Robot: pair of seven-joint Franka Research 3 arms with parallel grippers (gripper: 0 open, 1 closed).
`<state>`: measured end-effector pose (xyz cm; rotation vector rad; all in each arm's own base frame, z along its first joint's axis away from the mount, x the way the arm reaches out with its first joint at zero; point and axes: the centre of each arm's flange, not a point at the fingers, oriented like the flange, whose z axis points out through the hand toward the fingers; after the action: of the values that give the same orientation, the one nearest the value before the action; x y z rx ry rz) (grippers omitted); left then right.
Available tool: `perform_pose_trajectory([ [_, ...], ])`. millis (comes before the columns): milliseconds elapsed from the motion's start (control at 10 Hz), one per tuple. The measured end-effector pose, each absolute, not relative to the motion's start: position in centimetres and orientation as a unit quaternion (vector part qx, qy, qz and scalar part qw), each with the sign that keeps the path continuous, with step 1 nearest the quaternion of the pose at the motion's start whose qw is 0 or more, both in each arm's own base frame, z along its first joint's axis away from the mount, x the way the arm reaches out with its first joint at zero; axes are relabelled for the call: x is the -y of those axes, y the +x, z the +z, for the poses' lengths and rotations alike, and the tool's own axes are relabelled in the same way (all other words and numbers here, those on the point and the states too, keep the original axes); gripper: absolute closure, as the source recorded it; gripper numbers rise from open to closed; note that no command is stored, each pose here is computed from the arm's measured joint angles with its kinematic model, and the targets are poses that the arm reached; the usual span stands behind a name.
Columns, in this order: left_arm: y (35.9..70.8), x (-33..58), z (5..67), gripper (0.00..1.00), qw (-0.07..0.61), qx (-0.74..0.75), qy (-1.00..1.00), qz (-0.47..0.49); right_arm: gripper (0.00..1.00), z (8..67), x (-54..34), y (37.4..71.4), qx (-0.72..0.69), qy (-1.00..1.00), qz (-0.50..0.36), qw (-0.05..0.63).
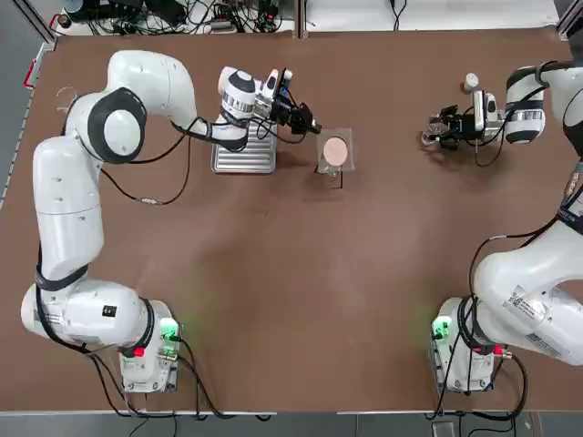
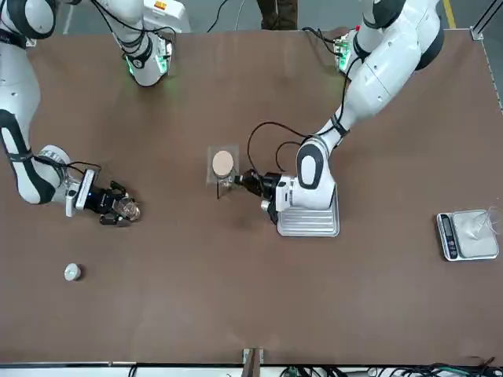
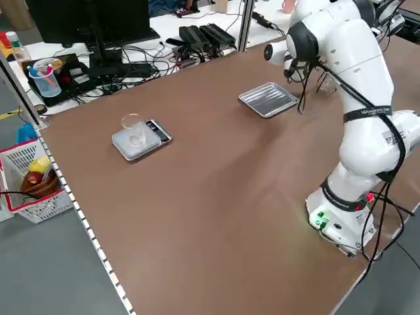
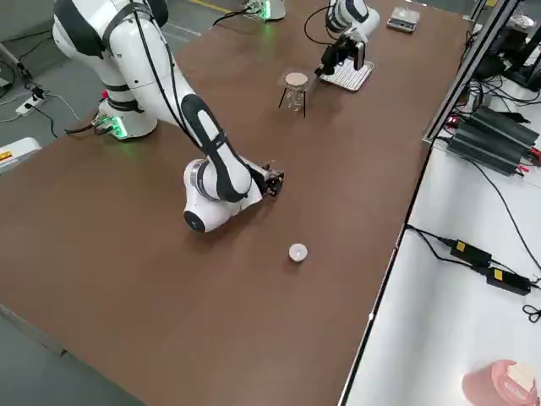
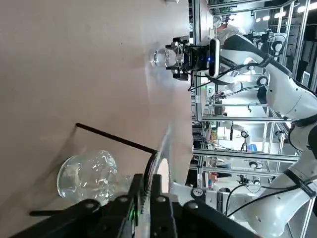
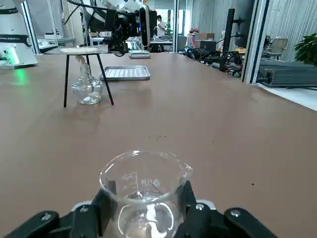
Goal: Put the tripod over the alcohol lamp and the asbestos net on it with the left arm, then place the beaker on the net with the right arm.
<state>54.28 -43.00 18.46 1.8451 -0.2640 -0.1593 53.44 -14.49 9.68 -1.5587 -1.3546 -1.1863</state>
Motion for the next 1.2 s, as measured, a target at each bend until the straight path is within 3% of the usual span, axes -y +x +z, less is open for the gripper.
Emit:
perform_pose_trajectory([
  [100,54.3,43.0,18.4,0.71,0.594,0.113,0.794,-0.069,0.42,9.7,14.5,53.4,0.528,-0.608,-0.463,0.371],
  [200,54.3,43.0,18.4,0.63,0.593,0.113,0.794,-0.069,0.42,9.7,14.5,53.4,0.528,-0.608,-0.463,0.371],
  [500,54.5,43.0,18.7,0.49,0.594,0.113,0.794,-0.065,0.42,9.7,14.5,53.4,0.528,-0.608,-0.463,0.371],
  [900,57.2,40.6,18.9,0.47,0.566,0.082,0.817,-0.071,0.42,9.7,14.2,53.6,0.527,-0.608,-0.461,0.374],
  [1200,61.6,34.5,21.2,0.47,0.46,0.059,0.882,-0.087,0.42,9.8,13.7,53.8,0.524,-0.61,-0.457,0.381],
])
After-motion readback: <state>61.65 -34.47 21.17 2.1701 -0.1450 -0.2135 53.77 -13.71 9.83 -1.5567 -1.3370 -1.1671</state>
